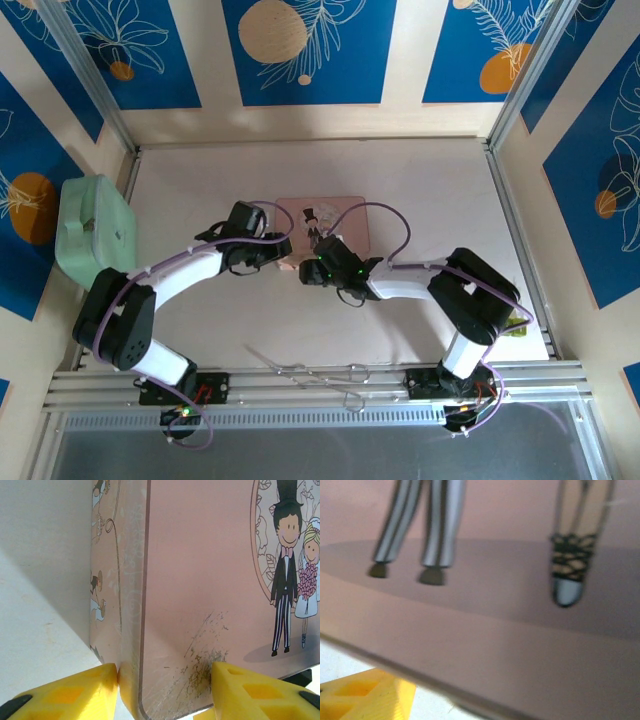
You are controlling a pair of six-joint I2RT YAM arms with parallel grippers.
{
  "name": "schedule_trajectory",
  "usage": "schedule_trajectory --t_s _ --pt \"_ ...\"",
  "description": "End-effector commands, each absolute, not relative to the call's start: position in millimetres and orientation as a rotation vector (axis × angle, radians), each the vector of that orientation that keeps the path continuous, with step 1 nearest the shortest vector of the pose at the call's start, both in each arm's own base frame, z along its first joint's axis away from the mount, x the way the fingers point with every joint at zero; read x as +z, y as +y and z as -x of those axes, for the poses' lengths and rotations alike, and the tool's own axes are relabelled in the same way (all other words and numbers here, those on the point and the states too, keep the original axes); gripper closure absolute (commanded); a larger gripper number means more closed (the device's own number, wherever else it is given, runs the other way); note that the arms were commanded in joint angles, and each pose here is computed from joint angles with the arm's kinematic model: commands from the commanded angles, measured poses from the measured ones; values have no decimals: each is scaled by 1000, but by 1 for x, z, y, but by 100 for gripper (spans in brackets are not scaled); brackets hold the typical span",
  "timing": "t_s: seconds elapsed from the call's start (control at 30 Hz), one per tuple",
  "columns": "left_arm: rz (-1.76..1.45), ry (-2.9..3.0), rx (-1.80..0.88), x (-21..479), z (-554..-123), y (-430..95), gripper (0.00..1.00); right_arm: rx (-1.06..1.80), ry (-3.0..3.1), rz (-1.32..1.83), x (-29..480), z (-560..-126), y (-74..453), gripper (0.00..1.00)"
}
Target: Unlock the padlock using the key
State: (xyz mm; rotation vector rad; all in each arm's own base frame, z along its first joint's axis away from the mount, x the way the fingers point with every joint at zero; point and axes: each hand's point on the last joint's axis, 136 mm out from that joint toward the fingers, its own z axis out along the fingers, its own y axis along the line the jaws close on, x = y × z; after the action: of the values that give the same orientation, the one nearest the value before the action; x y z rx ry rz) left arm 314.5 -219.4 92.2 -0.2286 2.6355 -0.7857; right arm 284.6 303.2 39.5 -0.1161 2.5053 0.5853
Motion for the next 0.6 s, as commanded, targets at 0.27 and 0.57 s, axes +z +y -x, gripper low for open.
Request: schedule_trajectory --t_s 0.27,0.57 --pt "196 2680 -805 87 -299 -223 50 568 2493 28 42 -268 289 35" --pt "190 2682 -798 87 -299 -222 50 474 2496 46 41 -278 283 38"
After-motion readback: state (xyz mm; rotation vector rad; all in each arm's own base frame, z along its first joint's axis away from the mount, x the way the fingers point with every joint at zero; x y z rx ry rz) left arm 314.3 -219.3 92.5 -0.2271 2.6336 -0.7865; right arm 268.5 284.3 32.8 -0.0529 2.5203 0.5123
